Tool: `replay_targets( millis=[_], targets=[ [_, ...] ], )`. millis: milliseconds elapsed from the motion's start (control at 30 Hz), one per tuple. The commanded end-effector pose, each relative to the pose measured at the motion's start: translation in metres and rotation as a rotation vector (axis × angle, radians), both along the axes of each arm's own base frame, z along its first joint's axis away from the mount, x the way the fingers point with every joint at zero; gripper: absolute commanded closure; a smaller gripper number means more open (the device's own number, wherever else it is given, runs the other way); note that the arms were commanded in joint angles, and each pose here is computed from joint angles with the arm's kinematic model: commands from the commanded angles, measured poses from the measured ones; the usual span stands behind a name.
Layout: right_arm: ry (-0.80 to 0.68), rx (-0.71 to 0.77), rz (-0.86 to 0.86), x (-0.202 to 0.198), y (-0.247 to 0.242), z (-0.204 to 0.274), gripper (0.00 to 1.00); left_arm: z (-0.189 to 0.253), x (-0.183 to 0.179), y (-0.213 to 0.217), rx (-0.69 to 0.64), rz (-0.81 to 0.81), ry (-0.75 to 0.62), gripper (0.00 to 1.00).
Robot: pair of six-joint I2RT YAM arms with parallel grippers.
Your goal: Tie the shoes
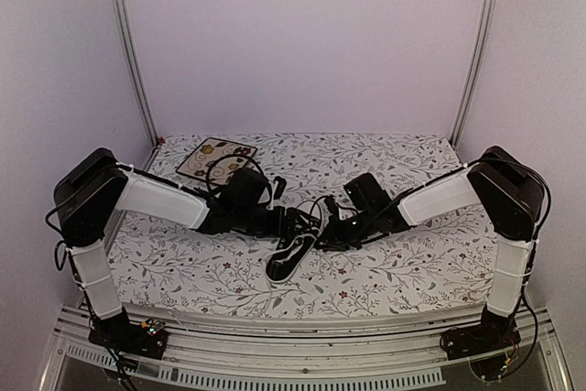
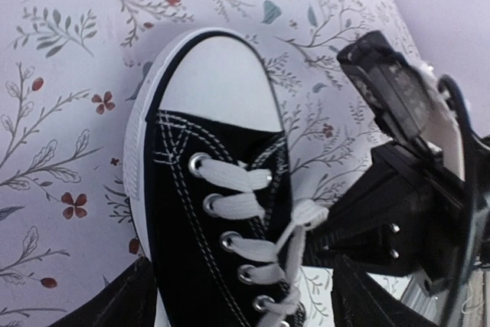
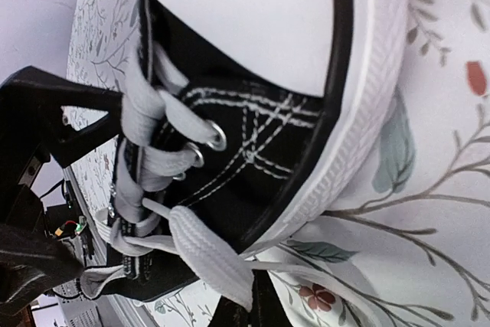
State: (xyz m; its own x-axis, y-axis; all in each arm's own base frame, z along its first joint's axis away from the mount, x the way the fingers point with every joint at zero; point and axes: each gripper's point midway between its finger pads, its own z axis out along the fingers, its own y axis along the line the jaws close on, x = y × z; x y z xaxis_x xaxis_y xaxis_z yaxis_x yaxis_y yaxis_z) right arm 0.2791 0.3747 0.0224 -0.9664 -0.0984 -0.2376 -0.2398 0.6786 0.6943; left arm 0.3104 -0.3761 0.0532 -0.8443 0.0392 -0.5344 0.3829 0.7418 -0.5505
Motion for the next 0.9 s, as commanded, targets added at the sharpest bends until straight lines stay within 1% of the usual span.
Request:
replay_targets(
  millis=[0, 133, 167, 267, 333, 500, 567, 767, 867],
  targets=[
    [-0.113, 0.001, -0.075, 0.019, -0.023, 0.035, 0.98, 0.046, -0.019, -0.002, -0.054, -0.103, -0.081, 0.22],
    [-0.137, -0.022, -0.115, 0.016, -0.045, 0.046, 0.98, 0.037, -0.042, 0.007, -0.042, -0.144, -0.055, 0.23],
    [-0.142, -0.027, -0.121, 0.014, -0.049, 0.049, 0.98, 0.035, -0.046, 0.008, -0.028, -0.158, -0.056, 0.27],
    [-0.153, -0.028, -0.132, 0.012, -0.055, 0.055, 0.98, 0.023, -0.049, 0.013, 0.053, -0.174, -0.055, 0.43],
    [-0.158, -0.027, -0.134, 0.011, -0.056, 0.058, 0.98, 0.017, -0.049, 0.015, 0.101, -0.182, -0.055, 0.49],
    [-0.16, -0.02, -0.142, 0.01, -0.058, 0.061, 0.98, -0.002, -0.05, 0.024, 0.22, -0.185, -0.045, 0.54],
    [-0.162, -0.015, -0.139, 0.01, -0.057, 0.062, 0.98, -0.007, -0.05, 0.027, 0.252, -0.181, -0.05, 0.58],
    [-0.164, -0.011, -0.141, 0.011, -0.057, 0.064, 0.98, -0.015, -0.052, 0.025, 0.334, -0.195, -0.072, 0.64],
    [-0.167, -0.009, -0.142, 0.012, -0.056, 0.065, 0.98, -0.021, -0.054, 0.026, 0.383, -0.201, -0.077, 0.76]
  ],
)
